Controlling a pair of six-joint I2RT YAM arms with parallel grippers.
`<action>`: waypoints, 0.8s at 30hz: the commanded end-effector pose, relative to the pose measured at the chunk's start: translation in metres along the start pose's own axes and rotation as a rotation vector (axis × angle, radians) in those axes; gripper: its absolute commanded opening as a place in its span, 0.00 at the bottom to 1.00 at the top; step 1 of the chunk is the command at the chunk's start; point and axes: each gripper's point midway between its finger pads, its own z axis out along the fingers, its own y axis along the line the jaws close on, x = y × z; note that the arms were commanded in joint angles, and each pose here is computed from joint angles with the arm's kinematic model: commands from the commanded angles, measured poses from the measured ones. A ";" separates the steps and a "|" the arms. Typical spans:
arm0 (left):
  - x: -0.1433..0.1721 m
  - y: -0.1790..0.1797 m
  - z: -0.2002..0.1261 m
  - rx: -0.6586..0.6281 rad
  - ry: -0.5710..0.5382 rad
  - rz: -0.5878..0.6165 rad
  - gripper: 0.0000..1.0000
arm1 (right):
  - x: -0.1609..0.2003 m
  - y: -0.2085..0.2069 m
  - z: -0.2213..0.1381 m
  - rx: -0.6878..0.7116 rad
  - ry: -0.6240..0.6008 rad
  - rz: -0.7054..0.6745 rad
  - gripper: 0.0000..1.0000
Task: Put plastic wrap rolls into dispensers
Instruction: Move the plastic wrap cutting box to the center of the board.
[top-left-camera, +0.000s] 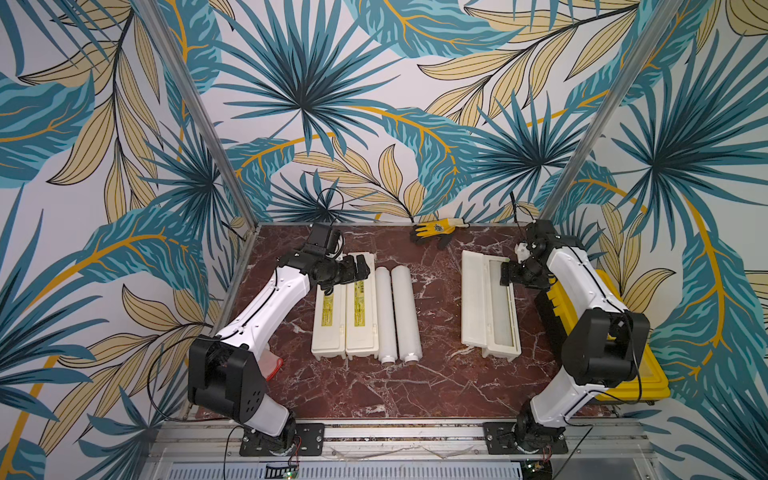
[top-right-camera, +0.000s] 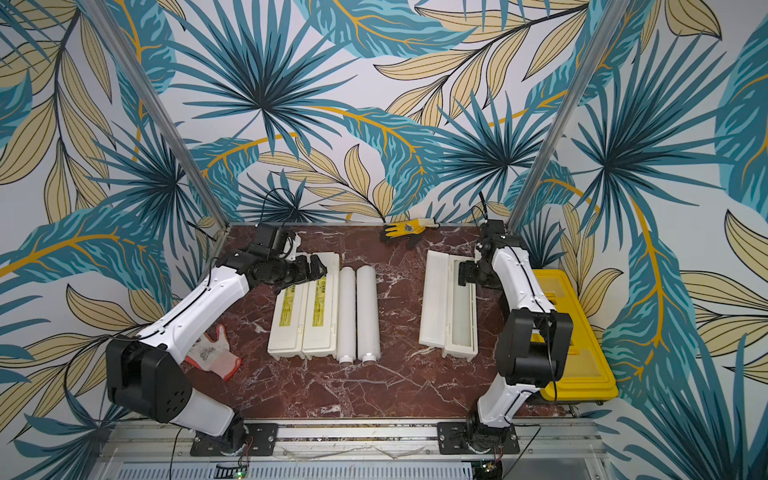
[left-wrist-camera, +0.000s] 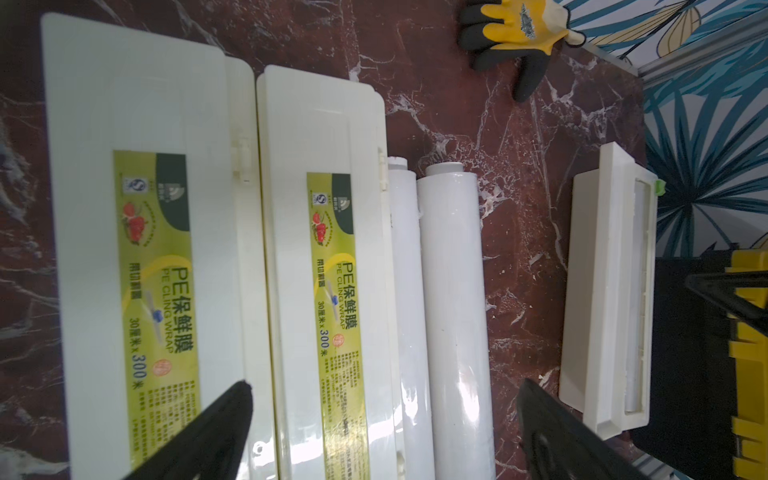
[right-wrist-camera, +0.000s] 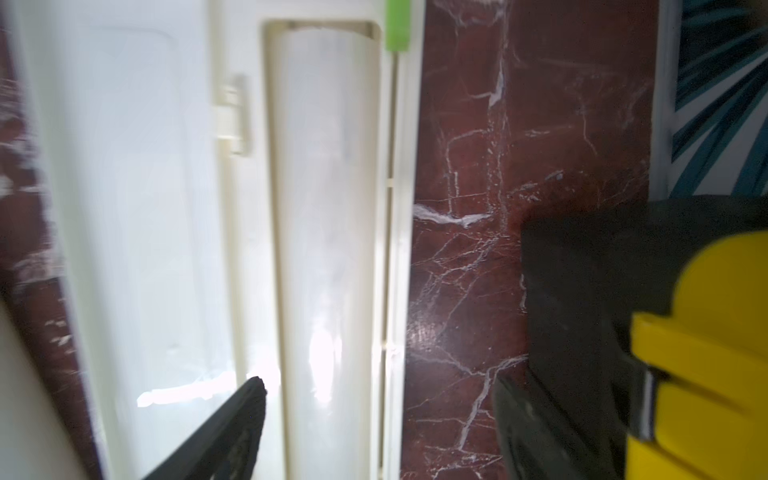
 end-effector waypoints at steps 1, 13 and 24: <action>0.007 0.011 0.013 -0.052 0.017 0.021 0.99 | 0.004 0.040 -0.018 -0.117 -0.057 0.036 0.88; -0.006 0.041 0.022 -0.175 -0.002 0.006 1.00 | 0.021 0.250 -0.016 -0.336 -0.163 -0.113 0.99; -0.011 0.119 -0.008 -0.262 -0.026 -0.156 0.99 | 0.038 0.386 0.008 -0.340 -0.116 -0.191 0.99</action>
